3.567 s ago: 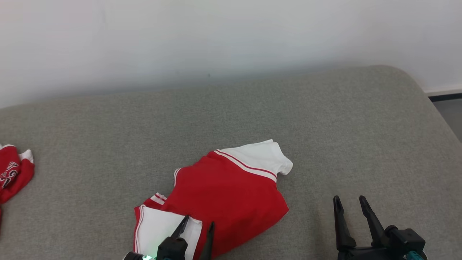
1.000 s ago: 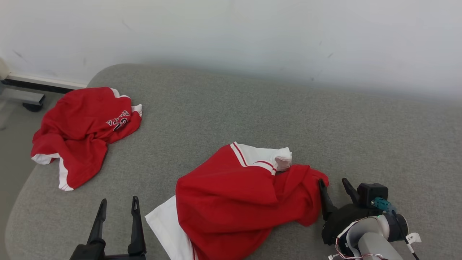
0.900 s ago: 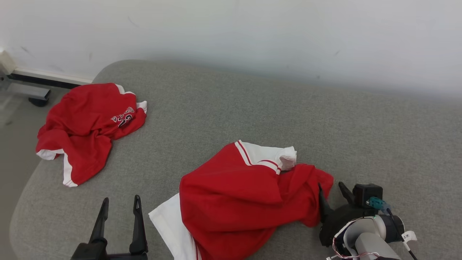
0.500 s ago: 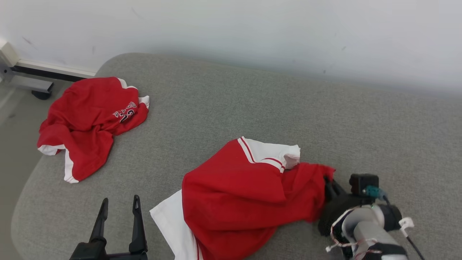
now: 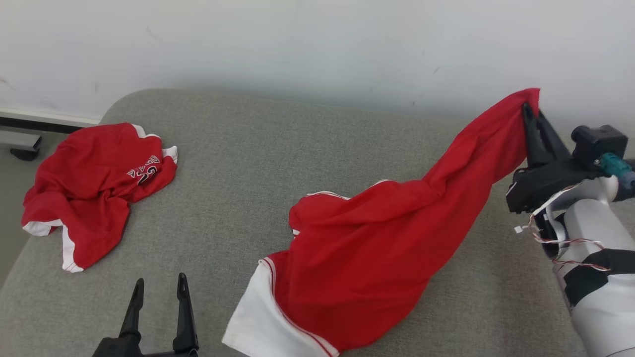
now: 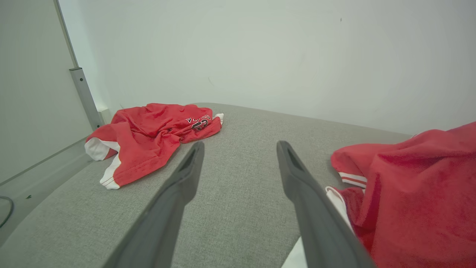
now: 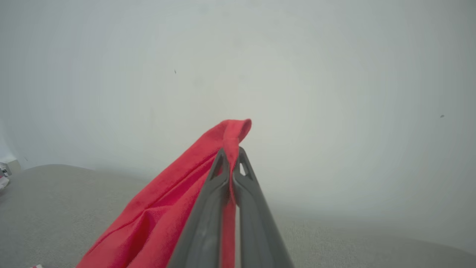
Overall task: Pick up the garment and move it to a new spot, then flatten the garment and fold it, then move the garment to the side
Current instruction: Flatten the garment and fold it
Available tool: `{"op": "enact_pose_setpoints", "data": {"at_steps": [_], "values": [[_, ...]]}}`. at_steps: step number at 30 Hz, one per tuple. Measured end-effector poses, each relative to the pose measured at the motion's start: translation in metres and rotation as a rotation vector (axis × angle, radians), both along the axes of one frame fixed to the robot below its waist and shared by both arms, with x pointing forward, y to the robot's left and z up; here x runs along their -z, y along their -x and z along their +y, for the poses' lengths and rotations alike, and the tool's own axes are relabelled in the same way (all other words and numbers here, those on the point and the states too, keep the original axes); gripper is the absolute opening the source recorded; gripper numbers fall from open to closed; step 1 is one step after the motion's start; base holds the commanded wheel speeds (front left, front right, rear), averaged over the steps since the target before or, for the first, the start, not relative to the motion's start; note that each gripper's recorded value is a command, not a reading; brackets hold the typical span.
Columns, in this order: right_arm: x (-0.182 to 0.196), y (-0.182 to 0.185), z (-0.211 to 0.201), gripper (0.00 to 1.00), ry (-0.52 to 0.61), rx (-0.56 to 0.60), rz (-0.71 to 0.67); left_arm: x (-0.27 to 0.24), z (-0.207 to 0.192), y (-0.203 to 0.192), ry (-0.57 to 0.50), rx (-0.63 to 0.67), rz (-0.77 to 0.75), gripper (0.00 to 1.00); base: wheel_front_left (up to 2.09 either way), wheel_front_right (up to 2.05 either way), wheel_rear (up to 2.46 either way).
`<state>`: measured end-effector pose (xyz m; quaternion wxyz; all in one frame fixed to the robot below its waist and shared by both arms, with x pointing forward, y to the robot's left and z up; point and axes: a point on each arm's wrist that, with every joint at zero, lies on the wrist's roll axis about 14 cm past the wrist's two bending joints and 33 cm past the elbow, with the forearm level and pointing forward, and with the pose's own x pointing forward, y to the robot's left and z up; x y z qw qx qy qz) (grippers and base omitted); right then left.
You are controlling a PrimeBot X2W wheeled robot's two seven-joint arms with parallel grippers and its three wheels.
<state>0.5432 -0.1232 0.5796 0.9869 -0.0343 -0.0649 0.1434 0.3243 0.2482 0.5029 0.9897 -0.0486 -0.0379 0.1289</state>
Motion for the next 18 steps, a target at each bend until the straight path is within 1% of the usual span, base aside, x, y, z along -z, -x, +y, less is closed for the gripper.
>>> {"op": "enact_pose_setpoints", "data": {"at_steps": [3,6,8,10,14,18], "values": [[-0.033,0.001,-0.018,0.00,0.012,0.021,-0.084,-0.001,-0.004,0.000,0.009,0.011,-0.008,1.00,0.00,0.00,0.00],[-0.059,0.005,-0.042,0.00,0.029,0.065,-0.139,-0.002,-0.008,0.001,0.013,0.021,-0.012,1.00,0.00,0.00,0.00],[-0.071,0.008,-0.054,0.00,0.042,0.087,-0.159,-0.003,-0.011,0.001,0.016,0.028,-0.018,1.00,0.00,0.00,0.00],[-0.073,0.012,-0.057,0.00,0.055,0.093,-0.154,-0.005,-0.013,0.000,0.021,0.035,-0.025,1.00,0.00,0.00,0.00],[-0.070,0.015,-0.042,0.00,0.054,0.060,-0.139,-0.004,-0.015,0.001,0.024,0.040,-0.022,1.00,0.00,0.00,0.00],[-0.062,0.015,0.012,0.00,0.030,-0.048,-0.110,0.001,-0.019,0.003,0.037,0.049,-0.009,1.00,0.00,0.00,0.00]]}}
